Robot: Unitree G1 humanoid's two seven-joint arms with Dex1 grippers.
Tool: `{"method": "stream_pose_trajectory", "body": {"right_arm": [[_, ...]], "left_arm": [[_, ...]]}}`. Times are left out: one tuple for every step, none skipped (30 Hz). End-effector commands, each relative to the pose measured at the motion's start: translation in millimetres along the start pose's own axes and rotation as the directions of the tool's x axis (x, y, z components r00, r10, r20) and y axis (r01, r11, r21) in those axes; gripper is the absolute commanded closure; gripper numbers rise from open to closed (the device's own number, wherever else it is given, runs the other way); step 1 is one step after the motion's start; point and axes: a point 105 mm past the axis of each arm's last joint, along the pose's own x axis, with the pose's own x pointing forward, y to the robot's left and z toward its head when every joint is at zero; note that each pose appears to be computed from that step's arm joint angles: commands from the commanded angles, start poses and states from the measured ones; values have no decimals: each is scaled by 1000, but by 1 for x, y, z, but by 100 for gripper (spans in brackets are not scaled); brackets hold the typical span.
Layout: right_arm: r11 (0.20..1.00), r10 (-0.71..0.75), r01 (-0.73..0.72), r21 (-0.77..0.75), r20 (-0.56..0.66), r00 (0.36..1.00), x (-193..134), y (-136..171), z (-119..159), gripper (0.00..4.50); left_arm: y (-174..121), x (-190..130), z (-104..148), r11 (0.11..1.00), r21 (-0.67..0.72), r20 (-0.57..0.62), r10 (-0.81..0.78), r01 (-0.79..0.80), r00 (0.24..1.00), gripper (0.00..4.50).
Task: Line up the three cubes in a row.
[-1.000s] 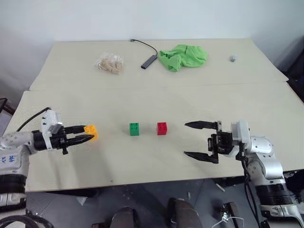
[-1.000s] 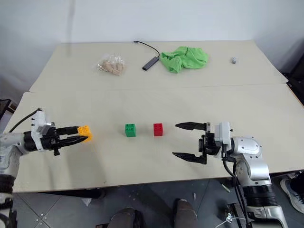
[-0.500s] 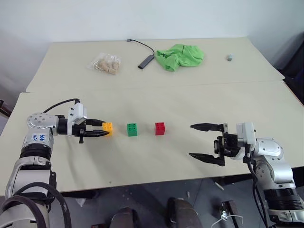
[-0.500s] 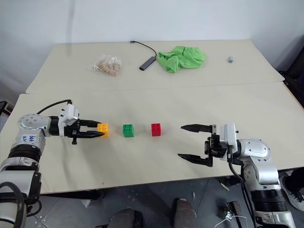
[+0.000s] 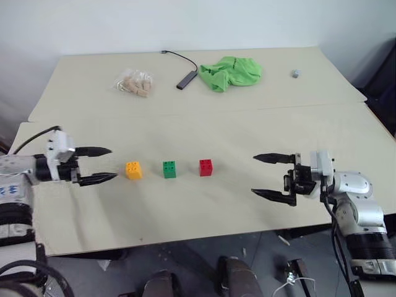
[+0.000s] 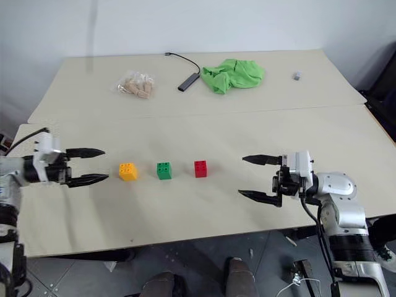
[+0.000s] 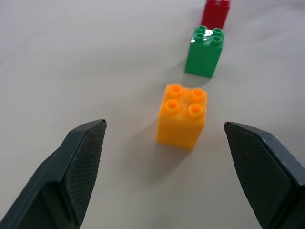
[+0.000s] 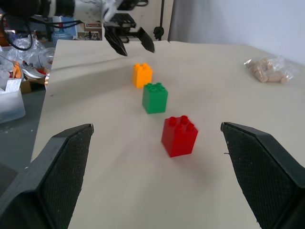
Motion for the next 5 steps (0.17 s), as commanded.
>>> {"method": "stream_pose_trajectory", "body": {"right_arm": [[999, 46, -47, -2, -29, 998, -4, -6, 18, 0], [997, 81, -81, 4, -75, 994, -4, -5, 16, 0], [994, 105, -105, 10, -104, 989, -5, -5, 14, 0], [993, 118, -117, 13, -118, 986, -5, -4, 12, 0], [993, 114, -114, 10, -118, 986, -4, -6, 12, 0]], "left_arm": [[-1, -20, 25, 996, 28, 58, 78, -80, 995, 28], [-5, -25, 26, 995, 45, 59, 85, -87, 995, 28], [-8, -29, 27, 994, 56, 59, 95, -98, 994, 28], [-10, -30, 27, 992, 61, 61, 104, -108, 993, 28], [-11, -32, 25, 991, 62, 60, 116, -119, 991, 28]]}}
